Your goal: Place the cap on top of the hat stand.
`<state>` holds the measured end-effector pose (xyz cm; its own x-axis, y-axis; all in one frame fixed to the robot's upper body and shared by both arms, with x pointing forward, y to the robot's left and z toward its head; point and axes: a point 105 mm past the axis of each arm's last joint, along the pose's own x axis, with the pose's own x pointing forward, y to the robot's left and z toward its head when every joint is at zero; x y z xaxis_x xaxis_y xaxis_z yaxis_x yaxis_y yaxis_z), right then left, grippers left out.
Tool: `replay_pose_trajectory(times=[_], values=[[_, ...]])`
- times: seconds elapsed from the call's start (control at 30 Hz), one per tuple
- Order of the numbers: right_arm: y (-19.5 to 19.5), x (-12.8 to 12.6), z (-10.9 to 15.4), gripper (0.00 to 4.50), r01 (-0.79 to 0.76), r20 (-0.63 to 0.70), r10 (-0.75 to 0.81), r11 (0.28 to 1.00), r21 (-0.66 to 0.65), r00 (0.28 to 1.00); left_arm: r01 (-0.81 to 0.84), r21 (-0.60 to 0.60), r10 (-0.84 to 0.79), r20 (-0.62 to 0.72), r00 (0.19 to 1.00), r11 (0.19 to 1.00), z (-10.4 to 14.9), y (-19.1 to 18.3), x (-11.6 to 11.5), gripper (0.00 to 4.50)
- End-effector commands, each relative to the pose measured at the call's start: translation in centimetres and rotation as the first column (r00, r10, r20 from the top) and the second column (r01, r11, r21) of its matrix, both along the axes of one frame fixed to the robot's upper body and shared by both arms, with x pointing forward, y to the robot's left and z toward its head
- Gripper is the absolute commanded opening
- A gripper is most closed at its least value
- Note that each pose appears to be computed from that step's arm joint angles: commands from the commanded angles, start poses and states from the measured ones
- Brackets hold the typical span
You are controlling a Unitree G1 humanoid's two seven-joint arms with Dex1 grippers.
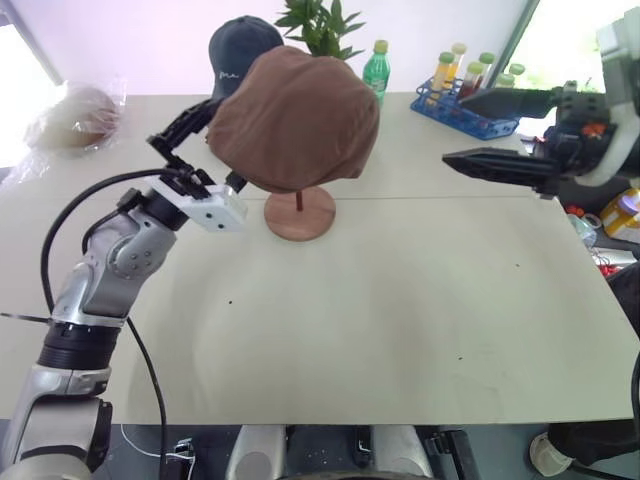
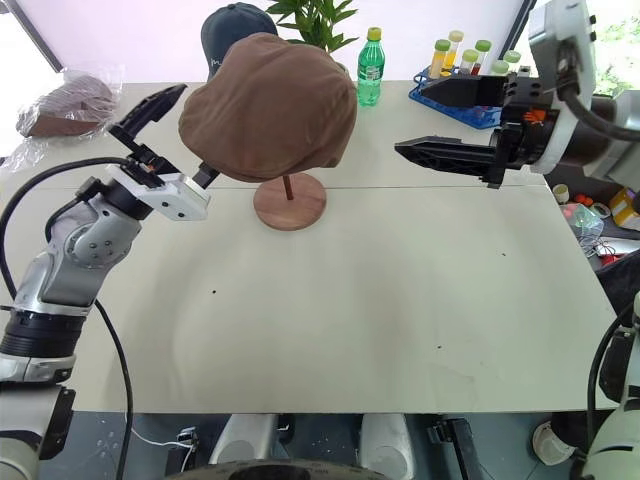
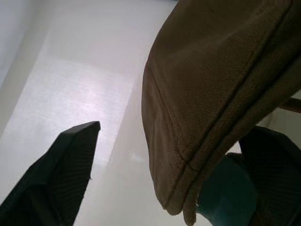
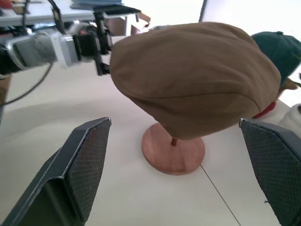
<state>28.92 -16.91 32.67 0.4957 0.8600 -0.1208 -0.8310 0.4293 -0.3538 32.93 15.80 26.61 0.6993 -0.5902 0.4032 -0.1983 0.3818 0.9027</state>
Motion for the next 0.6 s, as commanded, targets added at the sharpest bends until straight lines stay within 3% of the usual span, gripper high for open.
replay_pose_trajectory(times=[0.03, 0.13, 0.23, 0.4, 0.43, 0.53, 0.6], values=[[0.5, -0.3, -0.5, 4.5, 0.036, 0.119, -0.023, 0.994, -0.105, 0.993, 0.09, -0.072, -0.095, -0.071, 0.993, 0.993, 1.9, 0.8, -2.4, 4.49], [1.2, -0.9, -1.7, 4.5, 0.041, 0.162, -0.015, 0.986, -0.162, 0.987, 0.132, -0.091, -0.147, -0.18, 0.973, 0.987, 2.7, 1.7, -4.6, 4.49], [1.9, -1.3, -2.7, 4.5, 0.069, 0.233, -0.018, 0.975, -0.213, 0.972, 0.132, -0.082, -0.154, -0.418, 0.895, 0.988, 2.4, 2.5, -6.2, 4.49], [2.8, -1.5, -3.4, 4.5, 0.111, 0.352, -0.02, 0.965, -0.238, 0.936, 0.095, -0.223, -0.228, -0.713, 0.663, 0.97, 2.7, 3.5, -8.4, 4.49], [3.4, -1.5, -3.4, 4.5, 0.12, 0.409, -0.016, 0.966, -0.231, 0.912, 0.079, -0.273, -0.272, -0.795, 0.543, 0.959, 2.4, 4.0, -9.2, 4.49], [4.7, -1.0, -3.6, 4.5, 0.154, 0.535, -0.029, 0.97, -0.189, 0.844, 0.095, -0.378, -0.387, -0.86, 0.332, 0.921, 3.0, 4.8, -11.2, 4.49], [5.6, -0.8, -4.0, 4.5, 0.177, 0.624, -0.021, 0.966, -0.19, 0.781, 0.059, -0.441, -0.439, -0.853, 0.282, 0.895, 3.9, 6.1, -11.1, 4.49]])
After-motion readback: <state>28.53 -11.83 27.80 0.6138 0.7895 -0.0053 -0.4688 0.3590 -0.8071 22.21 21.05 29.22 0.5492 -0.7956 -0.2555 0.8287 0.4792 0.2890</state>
